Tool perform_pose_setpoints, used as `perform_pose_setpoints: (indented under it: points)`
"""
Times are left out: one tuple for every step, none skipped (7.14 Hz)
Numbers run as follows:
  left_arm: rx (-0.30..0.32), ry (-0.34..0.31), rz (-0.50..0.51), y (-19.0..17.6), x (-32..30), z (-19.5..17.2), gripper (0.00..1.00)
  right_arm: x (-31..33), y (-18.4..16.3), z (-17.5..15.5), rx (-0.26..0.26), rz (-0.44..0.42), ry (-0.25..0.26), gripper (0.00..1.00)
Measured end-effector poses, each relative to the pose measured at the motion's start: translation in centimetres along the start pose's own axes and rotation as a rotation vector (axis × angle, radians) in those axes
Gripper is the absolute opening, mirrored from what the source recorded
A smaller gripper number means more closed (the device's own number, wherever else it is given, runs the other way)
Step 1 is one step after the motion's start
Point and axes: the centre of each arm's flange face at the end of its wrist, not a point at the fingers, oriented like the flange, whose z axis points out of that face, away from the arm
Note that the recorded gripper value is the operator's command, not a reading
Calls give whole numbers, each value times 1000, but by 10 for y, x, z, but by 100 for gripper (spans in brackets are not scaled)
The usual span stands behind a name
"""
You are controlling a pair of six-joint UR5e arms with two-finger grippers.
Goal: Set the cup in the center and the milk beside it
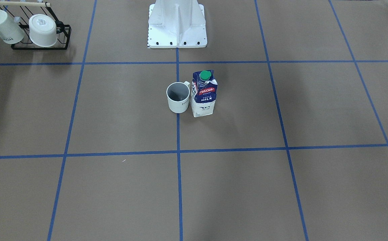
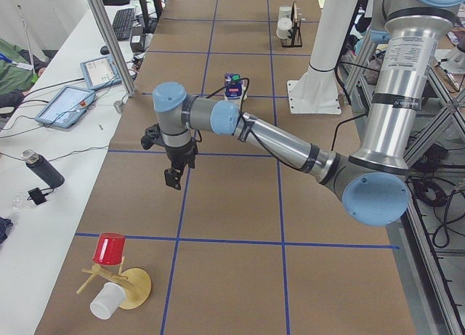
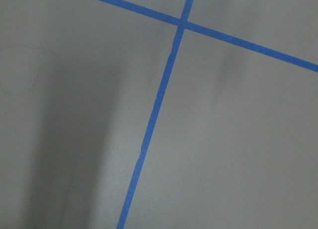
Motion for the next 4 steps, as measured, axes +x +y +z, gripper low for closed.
perform_pose_setpoints:
  points:
    - [-44,16,-35,27,-39,33,98,0,0,0,1,-1,0,100]
    - [-46,21,-41,48,-59,56,98,0,-1,-1,2,-3,1,100]
    - [-35,27,-40,67,-68,70,98,-1,-1,-1,3,-4,0,100]
    - [-17,40,-46,78,-71,73,98,-1,-1,-1,3,-4,0,100]
